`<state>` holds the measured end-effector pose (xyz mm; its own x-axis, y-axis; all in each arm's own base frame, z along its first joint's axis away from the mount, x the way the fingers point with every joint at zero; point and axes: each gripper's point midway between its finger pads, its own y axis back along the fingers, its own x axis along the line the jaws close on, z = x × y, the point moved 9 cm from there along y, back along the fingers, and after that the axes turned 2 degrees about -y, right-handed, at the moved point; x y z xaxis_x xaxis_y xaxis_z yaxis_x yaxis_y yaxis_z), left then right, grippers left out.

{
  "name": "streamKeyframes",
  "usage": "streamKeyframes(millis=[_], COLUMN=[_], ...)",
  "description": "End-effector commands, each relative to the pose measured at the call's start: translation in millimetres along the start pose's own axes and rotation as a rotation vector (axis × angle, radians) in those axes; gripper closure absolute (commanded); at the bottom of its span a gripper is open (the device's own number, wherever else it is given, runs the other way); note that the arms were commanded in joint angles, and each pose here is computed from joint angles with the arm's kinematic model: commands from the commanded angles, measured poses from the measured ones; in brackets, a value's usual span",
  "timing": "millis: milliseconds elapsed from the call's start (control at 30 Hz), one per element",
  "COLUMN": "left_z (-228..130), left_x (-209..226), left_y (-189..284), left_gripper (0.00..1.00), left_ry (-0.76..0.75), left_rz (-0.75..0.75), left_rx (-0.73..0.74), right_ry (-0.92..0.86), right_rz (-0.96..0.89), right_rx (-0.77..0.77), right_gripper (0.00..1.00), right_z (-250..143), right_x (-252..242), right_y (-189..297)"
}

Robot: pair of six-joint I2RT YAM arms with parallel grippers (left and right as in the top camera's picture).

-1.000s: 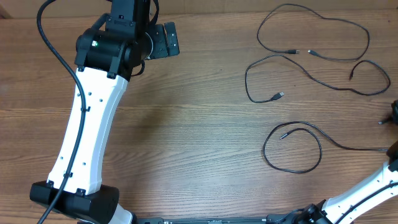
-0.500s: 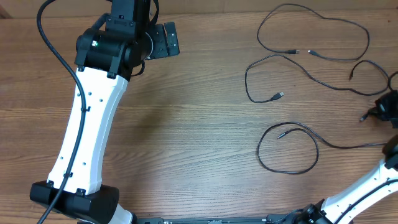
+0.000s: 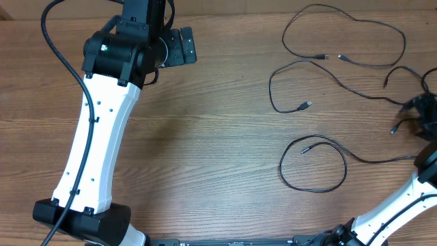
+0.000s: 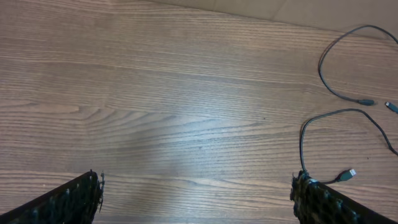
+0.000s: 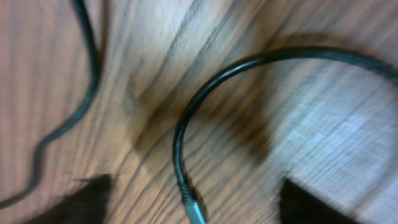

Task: Untangle cables

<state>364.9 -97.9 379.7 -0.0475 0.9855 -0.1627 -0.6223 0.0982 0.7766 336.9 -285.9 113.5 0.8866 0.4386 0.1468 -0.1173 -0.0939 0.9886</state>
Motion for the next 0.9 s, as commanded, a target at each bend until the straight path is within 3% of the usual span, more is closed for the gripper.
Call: streamKeyframes(millis=[0, 100, 300, 633, 867], left_z=[3.6, 3.4, 1.3, -1.2, -3.0], left_x=[1.8, 1.8, 2.4, 2.8, 3.2], left_y=[-1.7, -2.5, -4.1, -11.6, -18.6], left_gripper=[0.01, 0.0, 0.0, 0.0, 0.0], left_ry=[0.009, 0.009, 0.008, 0.006, 0.004], left_rz=[0.013, 0.014, 0.02, 0.03, 0.039], left_rx=[-0.011, -0.008, 0.007, 0.036, 0.059], right_ry=[-0.011, -0.051, 0.113, 0.623, 0.689], right_rz=[0.05, 0.072, 0.096, -0.088, -0.208], right_rx=[-0.177, -0.181, 0.046, 0.318, 0.416], right_gripper=[0.0, 0.0, 0.0, 0.0, 0.0], right_z=[3.7, -18.0, -105.7, -252.1, -305.6], right_x=[14.4, 26.0, 76.5, 153.9, 154.9], right_y=[80.2, 114.1, 135.9, 91.8, 63.7])
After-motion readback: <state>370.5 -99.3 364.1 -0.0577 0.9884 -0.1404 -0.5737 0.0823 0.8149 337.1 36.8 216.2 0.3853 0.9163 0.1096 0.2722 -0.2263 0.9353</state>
